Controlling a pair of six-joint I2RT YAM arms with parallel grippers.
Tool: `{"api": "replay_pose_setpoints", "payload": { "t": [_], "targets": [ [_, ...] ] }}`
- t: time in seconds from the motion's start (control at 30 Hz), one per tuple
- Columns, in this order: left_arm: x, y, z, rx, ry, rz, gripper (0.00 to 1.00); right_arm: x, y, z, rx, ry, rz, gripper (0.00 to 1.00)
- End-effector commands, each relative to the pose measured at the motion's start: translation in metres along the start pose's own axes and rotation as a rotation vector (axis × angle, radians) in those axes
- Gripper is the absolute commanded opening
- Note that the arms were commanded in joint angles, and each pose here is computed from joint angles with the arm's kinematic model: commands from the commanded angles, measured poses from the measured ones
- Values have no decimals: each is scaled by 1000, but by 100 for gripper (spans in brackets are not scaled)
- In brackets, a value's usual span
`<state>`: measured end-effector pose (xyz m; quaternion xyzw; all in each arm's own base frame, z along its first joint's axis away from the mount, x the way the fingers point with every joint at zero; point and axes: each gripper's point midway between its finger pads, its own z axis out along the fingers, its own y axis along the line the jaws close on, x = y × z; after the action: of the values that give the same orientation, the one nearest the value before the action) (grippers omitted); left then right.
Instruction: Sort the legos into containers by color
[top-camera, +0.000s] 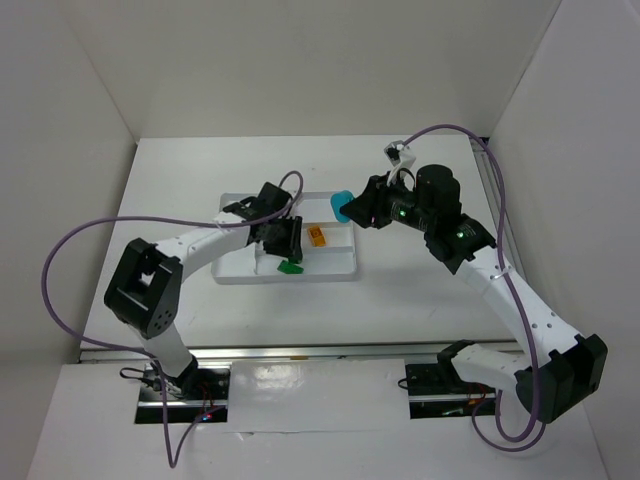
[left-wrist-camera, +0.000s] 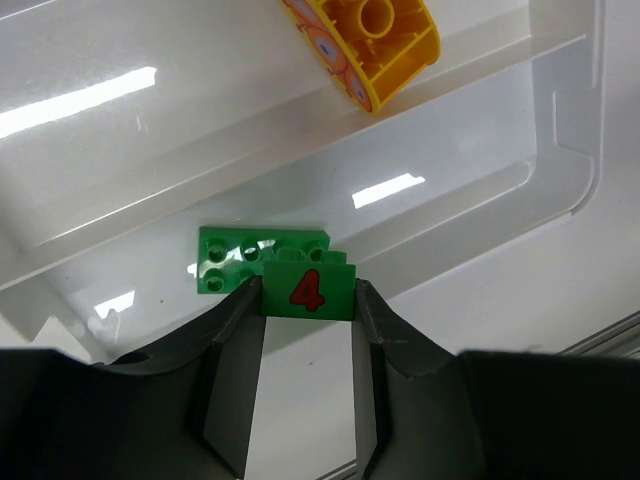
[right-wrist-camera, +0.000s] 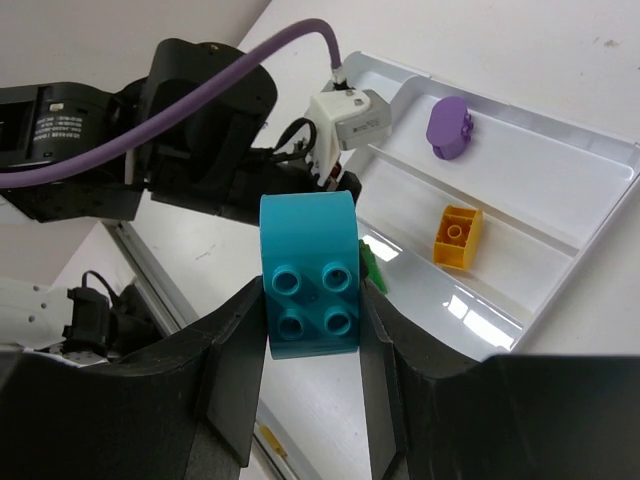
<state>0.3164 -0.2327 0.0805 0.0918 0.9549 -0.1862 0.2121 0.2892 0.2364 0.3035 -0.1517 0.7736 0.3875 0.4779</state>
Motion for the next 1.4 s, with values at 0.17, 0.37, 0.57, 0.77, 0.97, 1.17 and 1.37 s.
{"api": "replay_pose_setpoints", "payload": {
  "t": [0.17, 0.37, 0.57, 0.77, 0.97, 1.17, 1.37],
  "targets": [
    [-16, -12, 2, -42, -19, 14, 71, -9, 7, -4, -12, -21, -26, 25],
    [-54, -20, -48, -88, -167, 30, 75, -9, 7, -4, -12, -21, -26, 25],
    [-82, 44, -90, -360, -306, -130, 66, -2, 5, -2, -16, -8, -31, 25],
    [-88, 148, -82, -699, -321, -483, 68, 1, 7, -2, -38, -9, -35, 25],
    [-90, 178, -35, -628, -271, -622, 67, -2, 1, -11, 5, -23, -51, 25],
    [-91, 188, -17, -617, -257, -684, 66, 1, -6, -16, 31, -10, -36, 25],
    [-91, 192, -3, -624, -239, -683, 67, 3, -7, -17, 35, 0, -41, 25]
  ]
}}
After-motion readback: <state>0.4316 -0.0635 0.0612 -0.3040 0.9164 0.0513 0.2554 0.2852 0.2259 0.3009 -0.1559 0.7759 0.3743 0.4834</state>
